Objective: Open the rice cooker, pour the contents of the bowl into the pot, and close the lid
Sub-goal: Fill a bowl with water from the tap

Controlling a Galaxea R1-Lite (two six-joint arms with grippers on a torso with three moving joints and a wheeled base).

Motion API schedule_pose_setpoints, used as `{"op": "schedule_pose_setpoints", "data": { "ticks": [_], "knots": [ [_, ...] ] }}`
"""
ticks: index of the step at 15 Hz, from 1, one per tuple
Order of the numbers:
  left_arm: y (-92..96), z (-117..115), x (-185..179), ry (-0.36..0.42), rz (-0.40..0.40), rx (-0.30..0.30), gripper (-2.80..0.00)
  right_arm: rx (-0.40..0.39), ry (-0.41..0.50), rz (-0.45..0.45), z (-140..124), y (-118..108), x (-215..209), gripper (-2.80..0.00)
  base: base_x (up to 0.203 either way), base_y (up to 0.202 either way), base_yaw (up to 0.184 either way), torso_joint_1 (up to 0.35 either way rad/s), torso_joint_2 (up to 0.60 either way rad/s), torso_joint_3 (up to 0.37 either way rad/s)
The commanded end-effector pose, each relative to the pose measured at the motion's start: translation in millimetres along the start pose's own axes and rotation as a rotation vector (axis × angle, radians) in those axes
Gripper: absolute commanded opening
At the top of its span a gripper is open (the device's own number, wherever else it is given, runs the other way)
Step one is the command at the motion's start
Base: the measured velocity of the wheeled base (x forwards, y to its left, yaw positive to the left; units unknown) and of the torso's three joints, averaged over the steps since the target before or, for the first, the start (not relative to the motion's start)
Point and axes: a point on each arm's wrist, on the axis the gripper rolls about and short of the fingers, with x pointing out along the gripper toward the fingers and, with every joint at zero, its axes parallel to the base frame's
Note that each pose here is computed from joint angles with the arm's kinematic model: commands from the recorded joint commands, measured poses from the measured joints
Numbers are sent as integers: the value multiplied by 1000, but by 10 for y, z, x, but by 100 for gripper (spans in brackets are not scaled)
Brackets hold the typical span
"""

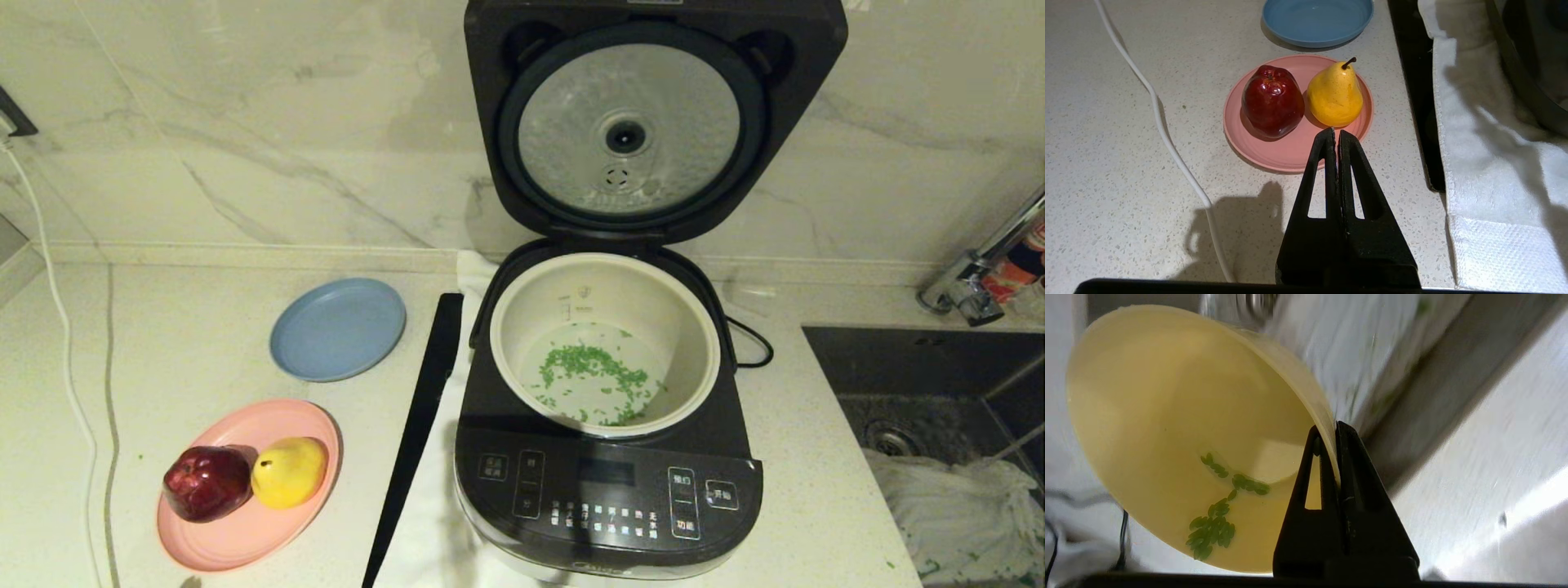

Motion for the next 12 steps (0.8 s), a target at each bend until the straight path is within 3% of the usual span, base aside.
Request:
{"op": "schedule_pose_setpoints", "data": {
  "ticks": [1, 8, 12],
  "knots": [
    [-2, -26, 6, 9, 0, 0, -280, 10, -23, 1, 103, -92, 101, -280, 0, 0, 0, 0, 0, 0],
    [-2, -26, 6, 9, 0, 0, -280, -24, -109, 30, 255, -137, 232, -280, 0, 0, 0, 0, 0, 0],
    [-2, -26, 6, 9, 0, 0, -280, 2, -132, 41, 374, -124, 276, -280, 0, 0, 0, 0, 0, 0]
  ]
}}
